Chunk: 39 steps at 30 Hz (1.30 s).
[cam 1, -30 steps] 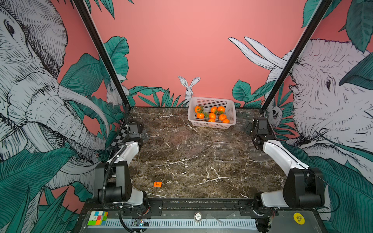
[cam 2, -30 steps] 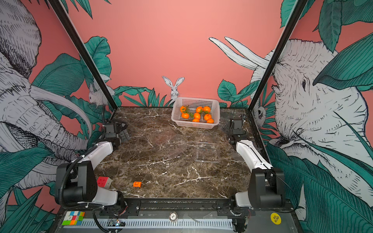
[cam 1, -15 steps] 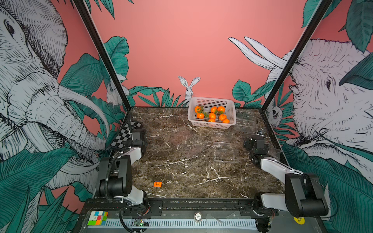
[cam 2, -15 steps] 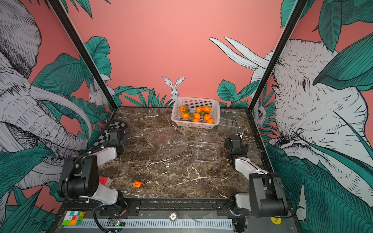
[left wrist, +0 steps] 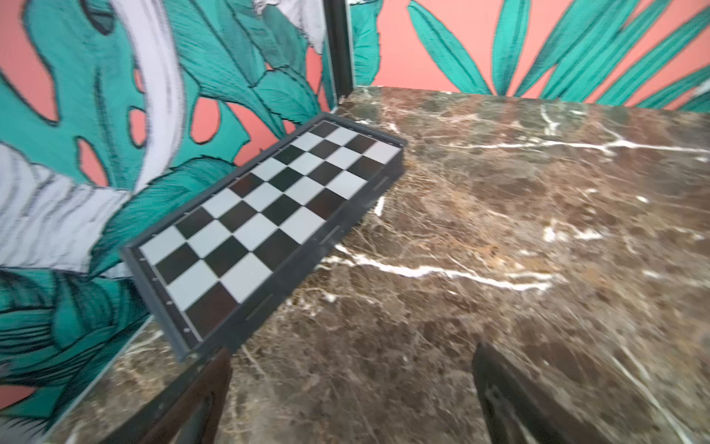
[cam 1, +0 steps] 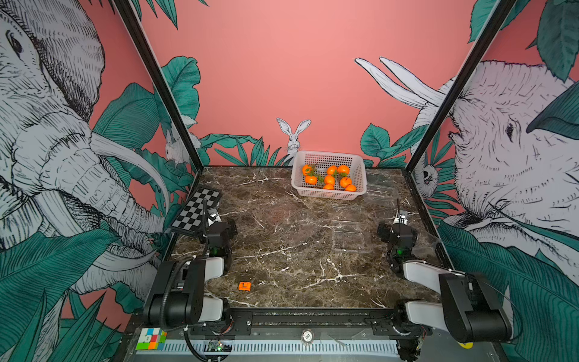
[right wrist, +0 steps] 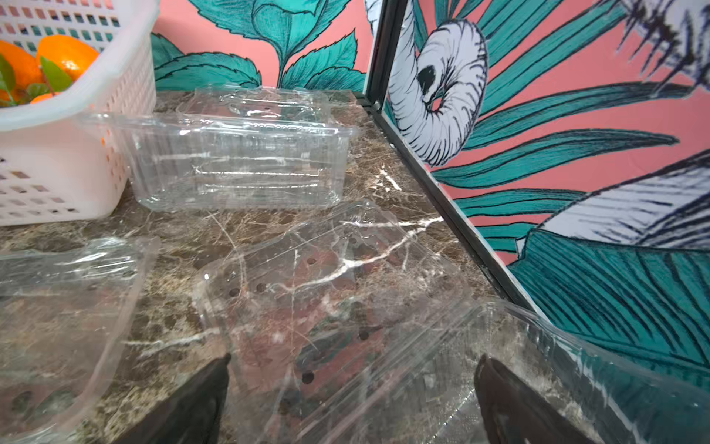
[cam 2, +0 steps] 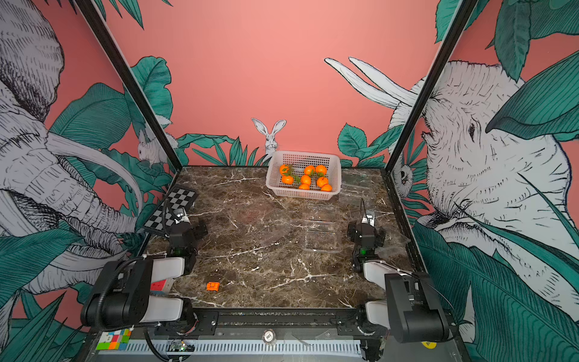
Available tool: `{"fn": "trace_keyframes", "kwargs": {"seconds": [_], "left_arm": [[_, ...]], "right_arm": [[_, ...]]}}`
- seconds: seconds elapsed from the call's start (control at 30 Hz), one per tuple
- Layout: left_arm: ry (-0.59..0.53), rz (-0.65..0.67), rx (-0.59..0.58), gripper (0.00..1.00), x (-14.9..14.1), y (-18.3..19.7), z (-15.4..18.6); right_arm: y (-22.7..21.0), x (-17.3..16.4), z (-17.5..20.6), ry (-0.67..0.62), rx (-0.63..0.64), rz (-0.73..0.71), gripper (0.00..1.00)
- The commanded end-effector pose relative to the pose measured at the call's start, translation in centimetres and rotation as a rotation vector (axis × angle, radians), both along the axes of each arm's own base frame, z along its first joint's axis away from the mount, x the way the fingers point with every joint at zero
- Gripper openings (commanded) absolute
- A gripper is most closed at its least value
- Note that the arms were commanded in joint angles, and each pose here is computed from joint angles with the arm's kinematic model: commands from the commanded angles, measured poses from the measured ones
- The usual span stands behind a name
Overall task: Take oranges out of containers
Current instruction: Reset both arms
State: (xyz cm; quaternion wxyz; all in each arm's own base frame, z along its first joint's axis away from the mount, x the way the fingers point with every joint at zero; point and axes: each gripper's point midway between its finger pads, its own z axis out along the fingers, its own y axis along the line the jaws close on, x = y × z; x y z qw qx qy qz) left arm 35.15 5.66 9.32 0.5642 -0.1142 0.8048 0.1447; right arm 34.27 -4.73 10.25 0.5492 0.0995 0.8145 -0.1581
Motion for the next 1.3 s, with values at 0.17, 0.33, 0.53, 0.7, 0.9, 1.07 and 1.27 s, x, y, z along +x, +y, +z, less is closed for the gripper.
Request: {"fn": "trace_keyframes", "kwargs": {"seconds": [0.17, 0.33, 0.53, 0.7, 0.9, 1.07, 1.27], "left_arm": [[-0.121, -0.111, 0.036, 0.99, 1.5, -1.9, 2.6], [-0.124, -0.130, 0.039, 0.99, 1.5, -2.3, 2.6], [-0.096, -0.210, 0.047, 0.99, 2.3, -3.6, 1.8], [-0.077, -0.188, 0.041, 0.99, 2.6, -3.2, 1.4], [-0.030, -0.212, 0.044, 0.99, 3.8, -3.6, 0.9], [0.020, -0.282, 0.047, 0.99, 4.8, -4.8, 0.5], [0.017, -0.283, 0.048, 0.99, 4.8, -4.8, 0.5]], "right_arm": [[0.7, 1.1, 2.0, -0.168, -0.037, 0.044, 0.99], [1.1, 1.3, 1.2, -0.165, -0.048, 0.063, 0.98], [1.4, 1.7, 0.4, -0.161, -0.054, 0.075, 0.98], [1.4, 1.6, 0.4, -0.163, -0.055, 0.075, 0.98], [0.6, 3.0, -0.4, -0.069, -0.032, 0.040, 0.99], [0.5, 4.1, -0.5, -0.022, -0.028, 0.032, 0.99], [0.5, 4.1, -0.5, -0.022, -0.027, 0.033, 0.99]]}}
